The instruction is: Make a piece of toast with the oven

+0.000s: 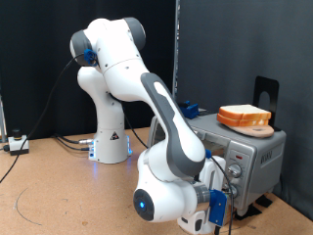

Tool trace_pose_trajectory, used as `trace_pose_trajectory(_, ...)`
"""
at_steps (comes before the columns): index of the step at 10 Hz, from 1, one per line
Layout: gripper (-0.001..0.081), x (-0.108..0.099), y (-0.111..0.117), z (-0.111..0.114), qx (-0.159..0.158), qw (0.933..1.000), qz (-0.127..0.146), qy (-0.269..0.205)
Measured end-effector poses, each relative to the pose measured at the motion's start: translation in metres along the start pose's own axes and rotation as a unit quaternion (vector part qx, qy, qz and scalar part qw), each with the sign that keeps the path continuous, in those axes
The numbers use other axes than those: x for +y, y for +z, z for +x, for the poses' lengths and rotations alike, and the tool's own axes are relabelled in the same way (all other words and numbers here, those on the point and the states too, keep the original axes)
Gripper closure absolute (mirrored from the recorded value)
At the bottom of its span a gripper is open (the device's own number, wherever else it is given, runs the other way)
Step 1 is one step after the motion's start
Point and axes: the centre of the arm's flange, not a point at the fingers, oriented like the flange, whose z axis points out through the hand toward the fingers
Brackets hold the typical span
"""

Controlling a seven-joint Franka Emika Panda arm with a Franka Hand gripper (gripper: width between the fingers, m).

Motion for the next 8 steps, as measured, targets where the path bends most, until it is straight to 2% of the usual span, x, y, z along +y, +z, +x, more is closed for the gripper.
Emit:
trace_pose_trajectory(1,0.0711,0.0,0.0,0.0,0.0,1.0,0.0,0.0)
trace_pose_trajectory(2,0.0711,0.001,0.0,-0.001,0.007,0.9997,0.007,-0.024)
trace_pose_trajectory(3,0.0711,0.005,0.001,-0.003,0.024,0.9972,0.025,-0.067)
trace_pose_trajectory(4,0.0711,0.01,0.002,-0.007,0.045,0.992,0.046,-0.109)
trace_pose_trajectory(6,0.071,0.022,0.005,-0.013,0.089,0.9762,0.094,-0.174)
trace_pose_trajectory(7,0.071,0.027,0.006,-0.015,0.103,0.9689,0.113,-0.194)
trace_pose_trajectory(8,0.071,0.03,0.007,-0.016,0.111,0.9647,0.123,-0.205)
